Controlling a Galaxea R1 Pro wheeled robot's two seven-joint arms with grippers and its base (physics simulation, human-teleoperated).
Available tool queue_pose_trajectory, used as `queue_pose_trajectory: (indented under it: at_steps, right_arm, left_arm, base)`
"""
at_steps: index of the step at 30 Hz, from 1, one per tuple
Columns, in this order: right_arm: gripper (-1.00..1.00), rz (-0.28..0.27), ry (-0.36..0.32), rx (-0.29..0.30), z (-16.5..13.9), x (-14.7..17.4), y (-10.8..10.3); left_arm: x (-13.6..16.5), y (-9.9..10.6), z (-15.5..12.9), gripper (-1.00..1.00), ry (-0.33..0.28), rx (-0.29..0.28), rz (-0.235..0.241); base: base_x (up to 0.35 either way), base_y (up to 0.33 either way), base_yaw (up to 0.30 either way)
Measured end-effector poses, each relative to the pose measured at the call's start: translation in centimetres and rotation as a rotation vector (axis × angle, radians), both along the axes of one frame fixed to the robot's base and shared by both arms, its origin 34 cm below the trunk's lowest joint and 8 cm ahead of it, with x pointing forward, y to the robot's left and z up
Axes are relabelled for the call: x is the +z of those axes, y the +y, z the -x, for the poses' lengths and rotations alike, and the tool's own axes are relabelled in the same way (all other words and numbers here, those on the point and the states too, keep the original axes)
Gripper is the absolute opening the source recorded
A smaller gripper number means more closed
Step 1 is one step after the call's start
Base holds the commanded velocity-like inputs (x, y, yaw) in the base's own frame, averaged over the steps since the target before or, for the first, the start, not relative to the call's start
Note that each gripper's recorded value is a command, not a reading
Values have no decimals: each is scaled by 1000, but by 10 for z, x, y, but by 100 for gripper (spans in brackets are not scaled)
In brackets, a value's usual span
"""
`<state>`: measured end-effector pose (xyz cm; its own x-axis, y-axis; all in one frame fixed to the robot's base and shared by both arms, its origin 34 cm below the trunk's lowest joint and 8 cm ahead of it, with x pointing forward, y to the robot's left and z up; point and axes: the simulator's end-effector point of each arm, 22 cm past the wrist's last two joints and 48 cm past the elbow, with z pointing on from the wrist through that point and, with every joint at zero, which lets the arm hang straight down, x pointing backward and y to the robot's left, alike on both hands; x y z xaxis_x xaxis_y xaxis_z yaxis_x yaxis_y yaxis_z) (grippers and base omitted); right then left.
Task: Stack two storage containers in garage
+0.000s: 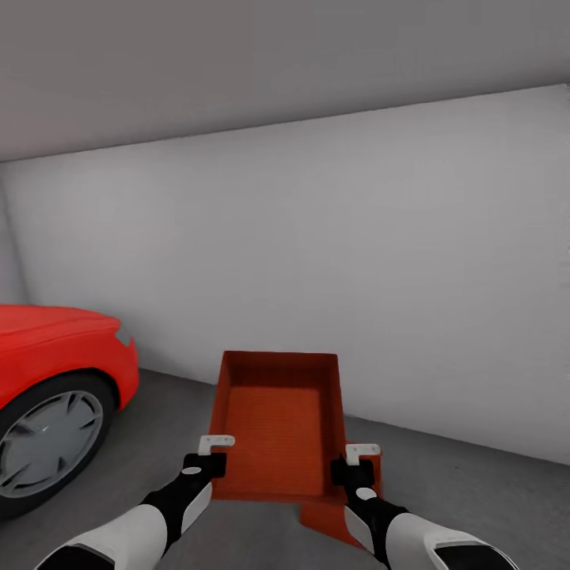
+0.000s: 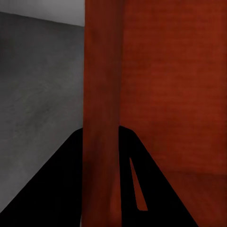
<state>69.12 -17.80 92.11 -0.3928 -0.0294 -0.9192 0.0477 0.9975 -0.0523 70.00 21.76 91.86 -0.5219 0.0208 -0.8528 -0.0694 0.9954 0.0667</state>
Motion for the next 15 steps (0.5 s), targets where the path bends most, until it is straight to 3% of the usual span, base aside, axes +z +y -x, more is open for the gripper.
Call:
queue_pose_trajectory:
  at_steps: [15]
  right_arm:
    - [-100, 0, 0, 0, 0, 0, 0]
  left_arm:
    - [0, 0, 0, -100, 0, 0, 0]
  base:
    - [322, 137, -279]
